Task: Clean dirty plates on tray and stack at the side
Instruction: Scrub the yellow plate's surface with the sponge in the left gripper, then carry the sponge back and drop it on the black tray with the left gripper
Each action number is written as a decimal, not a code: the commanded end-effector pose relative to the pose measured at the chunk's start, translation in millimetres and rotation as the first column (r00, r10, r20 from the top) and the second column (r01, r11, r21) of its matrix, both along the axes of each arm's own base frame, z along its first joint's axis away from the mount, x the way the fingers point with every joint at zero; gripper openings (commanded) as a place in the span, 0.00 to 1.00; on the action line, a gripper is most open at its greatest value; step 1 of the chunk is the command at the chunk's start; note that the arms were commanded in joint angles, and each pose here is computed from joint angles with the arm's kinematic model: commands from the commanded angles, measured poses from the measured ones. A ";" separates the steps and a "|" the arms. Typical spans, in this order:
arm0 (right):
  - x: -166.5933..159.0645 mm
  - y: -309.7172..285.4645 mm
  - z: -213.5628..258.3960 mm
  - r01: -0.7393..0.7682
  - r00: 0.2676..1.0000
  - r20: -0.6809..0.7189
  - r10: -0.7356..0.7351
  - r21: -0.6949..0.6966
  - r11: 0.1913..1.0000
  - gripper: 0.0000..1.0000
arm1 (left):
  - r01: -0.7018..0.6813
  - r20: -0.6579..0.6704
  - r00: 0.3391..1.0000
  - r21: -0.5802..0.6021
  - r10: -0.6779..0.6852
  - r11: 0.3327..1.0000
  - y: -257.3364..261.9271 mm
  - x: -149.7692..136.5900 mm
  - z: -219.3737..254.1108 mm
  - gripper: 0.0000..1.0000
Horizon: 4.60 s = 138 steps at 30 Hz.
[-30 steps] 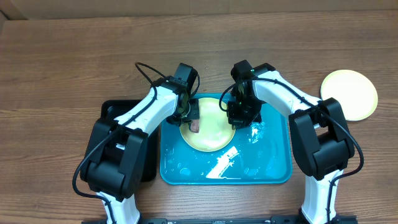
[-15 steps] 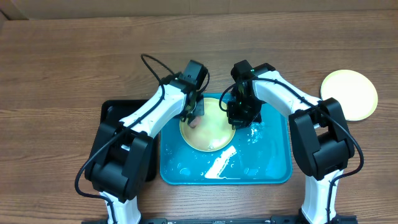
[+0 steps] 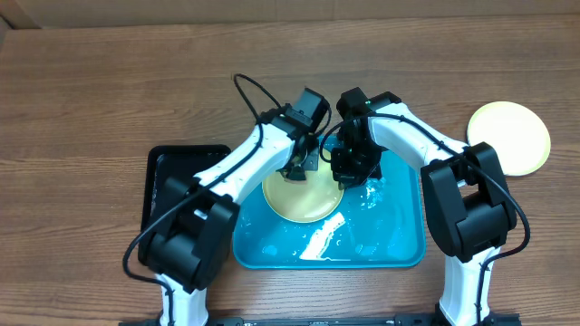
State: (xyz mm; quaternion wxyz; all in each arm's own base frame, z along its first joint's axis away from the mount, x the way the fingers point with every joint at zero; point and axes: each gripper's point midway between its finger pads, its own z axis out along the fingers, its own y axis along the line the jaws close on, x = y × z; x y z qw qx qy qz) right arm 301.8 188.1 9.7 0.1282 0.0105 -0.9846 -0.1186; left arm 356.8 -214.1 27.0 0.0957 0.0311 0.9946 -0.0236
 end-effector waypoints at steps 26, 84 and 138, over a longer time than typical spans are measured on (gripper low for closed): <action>1.7 -5.3 -4.0 -0.011 1.000 0.016 0.011 -0.031 0.999 0.04 | 0.316 -0.221 0.898 -0.282 -0.382 0.906 -64.6 -65.5 -28.0 0.04; 8.2 -3.8 -4.8 -0.011 0.999 0.041 0.012 -0.019 1.000 0.04 | -0.398 0.073 0.918 0.178 0.391 0.900 165.1 -22.1 186.4 0.04; 27.7 8.3 -5.7 -0.029 0.992 0.127 0.024 0.037 0.999 0.04 | -0.502 -0.067 0.855 0.151 0.515 0.852 233.6 -73.4 41.1 0.96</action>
